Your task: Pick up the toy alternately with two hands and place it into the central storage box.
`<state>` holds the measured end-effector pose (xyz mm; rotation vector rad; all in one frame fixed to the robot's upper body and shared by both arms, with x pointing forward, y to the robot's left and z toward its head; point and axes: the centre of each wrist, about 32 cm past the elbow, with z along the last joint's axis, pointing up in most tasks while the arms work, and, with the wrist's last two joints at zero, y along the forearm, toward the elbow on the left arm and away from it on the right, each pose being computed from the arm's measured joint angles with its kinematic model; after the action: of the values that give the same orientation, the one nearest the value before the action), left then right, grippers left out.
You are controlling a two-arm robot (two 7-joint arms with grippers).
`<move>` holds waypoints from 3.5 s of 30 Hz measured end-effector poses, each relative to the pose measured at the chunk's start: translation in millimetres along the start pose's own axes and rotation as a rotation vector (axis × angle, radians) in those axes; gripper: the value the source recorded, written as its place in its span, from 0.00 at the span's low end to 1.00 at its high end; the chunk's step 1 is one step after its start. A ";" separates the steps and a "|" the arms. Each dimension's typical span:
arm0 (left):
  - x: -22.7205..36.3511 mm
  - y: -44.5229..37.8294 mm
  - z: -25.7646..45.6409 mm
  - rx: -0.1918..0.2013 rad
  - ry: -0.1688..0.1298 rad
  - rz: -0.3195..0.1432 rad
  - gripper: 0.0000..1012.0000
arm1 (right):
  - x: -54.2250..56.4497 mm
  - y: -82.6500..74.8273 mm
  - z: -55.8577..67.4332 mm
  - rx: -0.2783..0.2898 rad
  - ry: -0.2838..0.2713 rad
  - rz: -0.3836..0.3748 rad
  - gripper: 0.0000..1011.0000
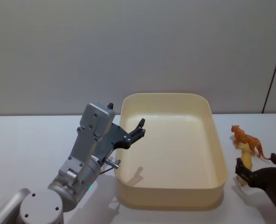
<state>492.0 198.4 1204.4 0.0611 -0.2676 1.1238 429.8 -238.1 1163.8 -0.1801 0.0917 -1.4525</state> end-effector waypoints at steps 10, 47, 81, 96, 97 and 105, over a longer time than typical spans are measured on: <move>0.0 0.0 0.0 0.000 0.000 0.000 0.99 | -11.5 19.2 -8.5 -0.044 -0.020 0.003 0.99; 0.0 0.0 0.0 0.000 0.000 0.000 0.99 | -16.6 28.4 -14.7 -0.028 -0.052 -0.011 0.33; 0.0 0.0 0.0 0.000 0.000 0.000 0.99 | -30.9 51.2 58.6 0.140 -0.012 0.224 0.33; 0.0 0.0 0.0 0.000 0.000 0.000 0.99 | -55.1 81.7 66.8 0.073 -0.012 0.310 0.74; 0.0 0.0 0.0 0.000 0.000 0.000 0.99 | -54.8 81.7 66.9 0.074 -0.012 0.309 0.77; 0.0 0.0 0.0 0.000 0.000 0.000 0.99 | -36.3 76.1 65.2 0.098 -0.012 0.257 0.99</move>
<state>492.0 198.4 1204.4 0.0611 -0.2676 1.1237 511.1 -189.6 1212.7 -0.0930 0.0325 -1.1970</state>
